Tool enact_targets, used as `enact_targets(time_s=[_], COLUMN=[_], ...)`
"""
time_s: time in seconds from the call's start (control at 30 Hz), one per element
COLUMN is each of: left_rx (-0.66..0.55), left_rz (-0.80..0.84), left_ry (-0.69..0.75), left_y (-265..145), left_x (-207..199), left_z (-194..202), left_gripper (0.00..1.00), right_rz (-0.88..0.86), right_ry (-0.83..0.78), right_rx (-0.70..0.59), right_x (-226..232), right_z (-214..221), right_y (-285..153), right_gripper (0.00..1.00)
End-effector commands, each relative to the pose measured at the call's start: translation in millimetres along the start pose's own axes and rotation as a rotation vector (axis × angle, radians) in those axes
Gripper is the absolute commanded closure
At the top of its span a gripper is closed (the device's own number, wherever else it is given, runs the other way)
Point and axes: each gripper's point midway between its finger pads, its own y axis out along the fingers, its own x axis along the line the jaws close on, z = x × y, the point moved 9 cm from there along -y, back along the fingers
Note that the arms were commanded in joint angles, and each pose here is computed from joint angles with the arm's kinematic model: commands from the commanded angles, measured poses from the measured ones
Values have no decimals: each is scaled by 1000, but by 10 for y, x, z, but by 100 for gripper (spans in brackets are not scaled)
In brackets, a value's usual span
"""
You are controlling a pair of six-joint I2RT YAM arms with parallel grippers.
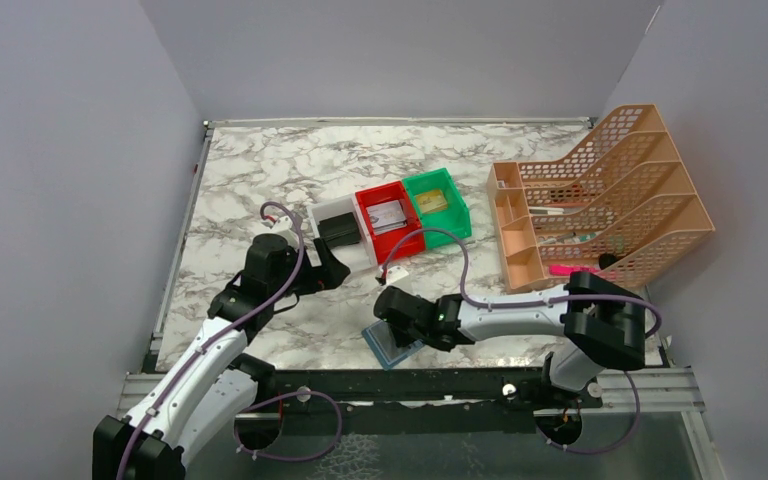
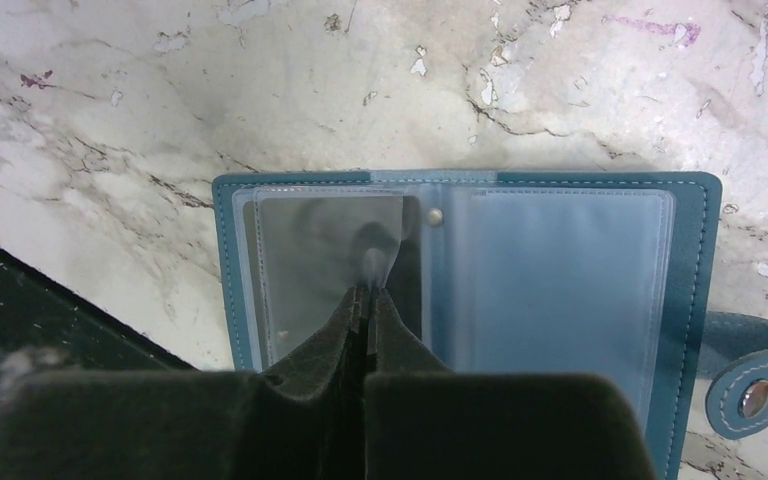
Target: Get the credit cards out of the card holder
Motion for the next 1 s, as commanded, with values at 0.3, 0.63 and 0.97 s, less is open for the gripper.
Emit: enact_targets(time_s=[0.3,0.63,0.97], left_rx=[31,104,66], left_rz=[87,194,169], left_ry=[40,26,32], left_y=[-14,-11,-14], left_x=[-113,-247,-233], left_z=[32,141,154], left_gripper=[9,17,17], right_rz=[-176,-248,-231], right_ry=[32,119,-36], right_rx=[-57,-102,6], right_x=[6,-182,-354], right_z=[-34,-192,54], right_y=[-152,-228,-311], right_gripper=[99,97,47])
